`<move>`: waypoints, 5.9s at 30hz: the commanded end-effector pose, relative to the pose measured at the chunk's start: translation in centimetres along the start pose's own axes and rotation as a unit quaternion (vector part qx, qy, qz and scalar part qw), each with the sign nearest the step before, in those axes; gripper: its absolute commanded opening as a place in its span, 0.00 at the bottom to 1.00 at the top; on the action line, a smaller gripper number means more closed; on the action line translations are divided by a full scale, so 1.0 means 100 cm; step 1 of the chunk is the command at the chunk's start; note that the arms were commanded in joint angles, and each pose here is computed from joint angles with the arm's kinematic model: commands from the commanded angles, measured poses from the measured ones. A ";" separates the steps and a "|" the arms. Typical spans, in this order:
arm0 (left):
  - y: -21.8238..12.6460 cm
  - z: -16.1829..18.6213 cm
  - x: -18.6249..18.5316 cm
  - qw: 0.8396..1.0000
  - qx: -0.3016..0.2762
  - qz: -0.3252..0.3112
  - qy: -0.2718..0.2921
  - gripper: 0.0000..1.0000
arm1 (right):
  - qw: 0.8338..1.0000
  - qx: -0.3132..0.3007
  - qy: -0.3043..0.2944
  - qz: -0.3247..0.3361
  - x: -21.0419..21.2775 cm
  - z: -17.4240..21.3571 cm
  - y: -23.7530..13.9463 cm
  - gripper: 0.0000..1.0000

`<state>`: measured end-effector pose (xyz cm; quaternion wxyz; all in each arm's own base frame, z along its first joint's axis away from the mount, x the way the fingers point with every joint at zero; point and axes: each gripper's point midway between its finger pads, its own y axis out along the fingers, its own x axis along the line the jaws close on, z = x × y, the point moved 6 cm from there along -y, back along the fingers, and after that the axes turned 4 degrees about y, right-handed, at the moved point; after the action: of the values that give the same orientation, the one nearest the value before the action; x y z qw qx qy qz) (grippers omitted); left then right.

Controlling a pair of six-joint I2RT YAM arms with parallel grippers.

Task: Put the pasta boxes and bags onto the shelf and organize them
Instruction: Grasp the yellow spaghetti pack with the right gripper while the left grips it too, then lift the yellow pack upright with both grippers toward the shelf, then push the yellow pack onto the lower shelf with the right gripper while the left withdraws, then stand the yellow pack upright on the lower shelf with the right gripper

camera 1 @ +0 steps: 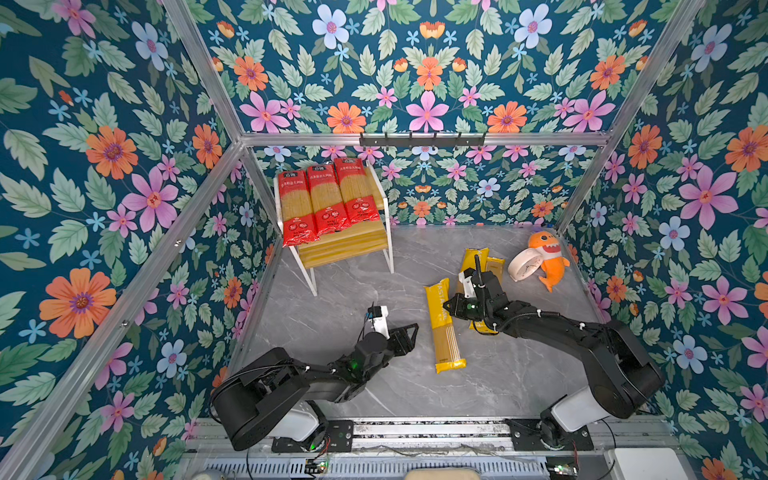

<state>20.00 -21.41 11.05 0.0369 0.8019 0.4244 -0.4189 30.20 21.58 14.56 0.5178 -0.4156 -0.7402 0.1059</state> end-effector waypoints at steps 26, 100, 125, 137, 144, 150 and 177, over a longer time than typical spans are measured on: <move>-0.040 -0.063 -0.027 0.981 -0.034 0.158 0.106 0.69 | 0.897 -0.126 -0.151 -0.397 0.156 -0.033 -0.040 0.00; -0.077 -0.131 0.046 0.986 -0.090 0.057 -0.129 0.57 | 0.922 0.065 0.028 -0.380 0.171 0.011 0.060 0.00; -0.113 -0.077 0.118 0.956 -0.103 -0.213 -0.173 0.59 | 0.940 0.008 0.085 -0.331 0.269 -0.039 0.197 0.00; -0.111 -0.072 0.121 0.956 -0.099 -0.208 -0.179 0.59 | 0.936 0.036 0.109 -0.334 0.288 -0.023 0.219 0.00; -0.110 -0.073 0.119 0.958 -0.100 -0.200 -0.179 0.59 | 0.940 0.057 0.109 -0.318 0.282 -0.024 0.221 0.00; -0.110 -0.076 0.117 0.960 -0.104 -0.192 -0.177 0.59 | 0.936 0.064 0.097 -0.332 0.290 -0.028 0.209 0.27; -0.097 -0.092 0.095 0.977 -0.126 -0.120 -0.124 0.60 | 0.957 0.048 0.052 -0.283 0.221 -0.017 0.133 0.41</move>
<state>20.84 -4.98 11.21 0.0973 0.6479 0.5766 -0.4882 35.81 44.95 21.88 0.5905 -0.1863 -0.7848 -0.0244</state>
